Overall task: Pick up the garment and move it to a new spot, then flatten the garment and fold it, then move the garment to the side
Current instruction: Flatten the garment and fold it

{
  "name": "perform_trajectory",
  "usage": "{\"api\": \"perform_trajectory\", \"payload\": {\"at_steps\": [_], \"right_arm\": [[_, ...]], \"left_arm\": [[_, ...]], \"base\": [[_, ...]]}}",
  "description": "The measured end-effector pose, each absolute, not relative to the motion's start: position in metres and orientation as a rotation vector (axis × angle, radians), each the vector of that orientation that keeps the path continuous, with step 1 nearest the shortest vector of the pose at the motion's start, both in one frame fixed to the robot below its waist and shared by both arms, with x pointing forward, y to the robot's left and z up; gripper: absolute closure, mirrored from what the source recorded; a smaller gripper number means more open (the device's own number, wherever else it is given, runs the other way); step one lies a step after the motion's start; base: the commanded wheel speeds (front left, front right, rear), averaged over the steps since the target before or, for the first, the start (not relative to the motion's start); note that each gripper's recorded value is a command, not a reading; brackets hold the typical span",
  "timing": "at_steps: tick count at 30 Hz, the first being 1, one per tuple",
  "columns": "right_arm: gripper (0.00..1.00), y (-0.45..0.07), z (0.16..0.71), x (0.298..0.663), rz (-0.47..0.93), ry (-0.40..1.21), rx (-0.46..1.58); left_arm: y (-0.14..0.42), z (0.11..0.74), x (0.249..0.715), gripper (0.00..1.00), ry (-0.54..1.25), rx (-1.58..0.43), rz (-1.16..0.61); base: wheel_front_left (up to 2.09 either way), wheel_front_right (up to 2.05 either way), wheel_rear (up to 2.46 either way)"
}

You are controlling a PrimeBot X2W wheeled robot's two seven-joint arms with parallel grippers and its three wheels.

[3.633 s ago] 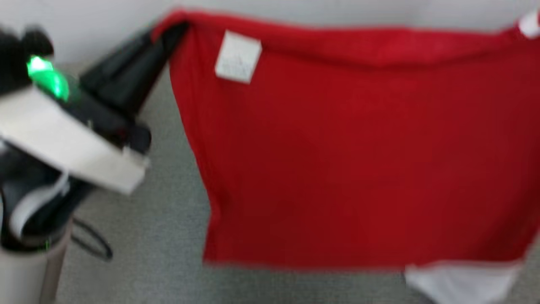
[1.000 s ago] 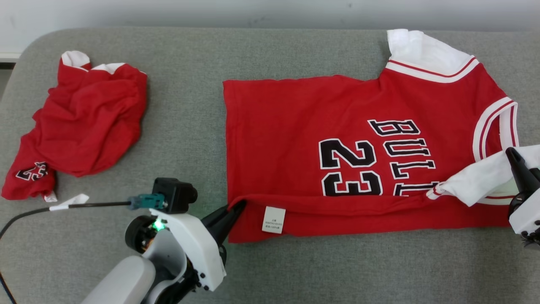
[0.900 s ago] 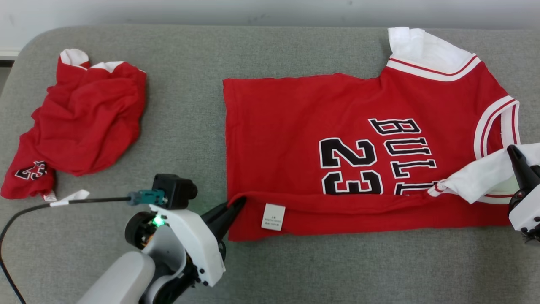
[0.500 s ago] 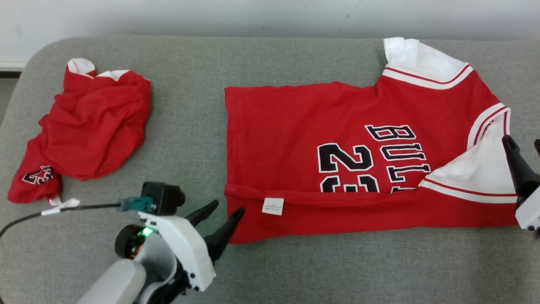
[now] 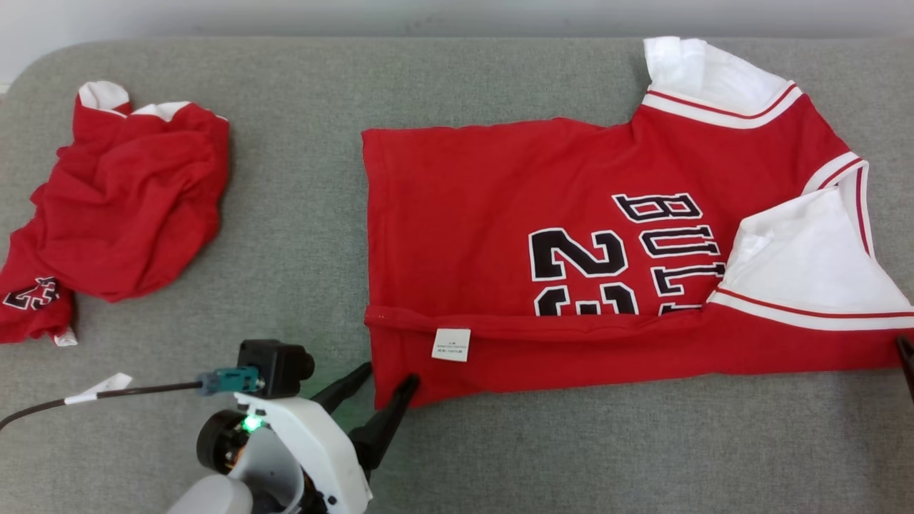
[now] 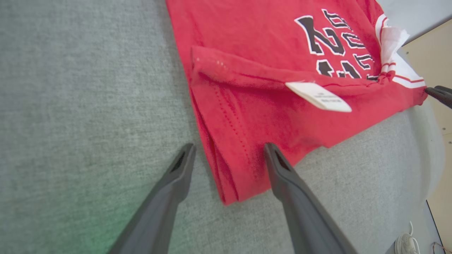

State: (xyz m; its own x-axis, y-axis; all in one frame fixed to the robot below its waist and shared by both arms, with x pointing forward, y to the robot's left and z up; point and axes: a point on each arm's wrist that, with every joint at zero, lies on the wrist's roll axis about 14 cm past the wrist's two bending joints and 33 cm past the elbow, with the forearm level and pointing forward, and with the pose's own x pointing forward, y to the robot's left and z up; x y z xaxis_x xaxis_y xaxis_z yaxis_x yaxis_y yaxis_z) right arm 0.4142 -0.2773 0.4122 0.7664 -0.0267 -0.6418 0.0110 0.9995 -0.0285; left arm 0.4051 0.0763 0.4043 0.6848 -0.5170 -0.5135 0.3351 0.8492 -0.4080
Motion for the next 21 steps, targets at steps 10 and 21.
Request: {"api": "perform_trajectory", "payload": {"at_steps": [10,21], "right_arm": [[0.0,-0.275,0.381,0.406,-0.022,0.772,0.002],[0.0,-0.266,0.371,0.418,0.004,0.789,0.028]], "left_arm": [[0.07,0.394,0.402,0.0,0.698,-0.306,-0.498],[0.051,0.394,0.401,0.0,0.725,-0.353,-0.556]], "base": [[0.0,0.0,0.0],[0.0,0.0,0.0]]}}
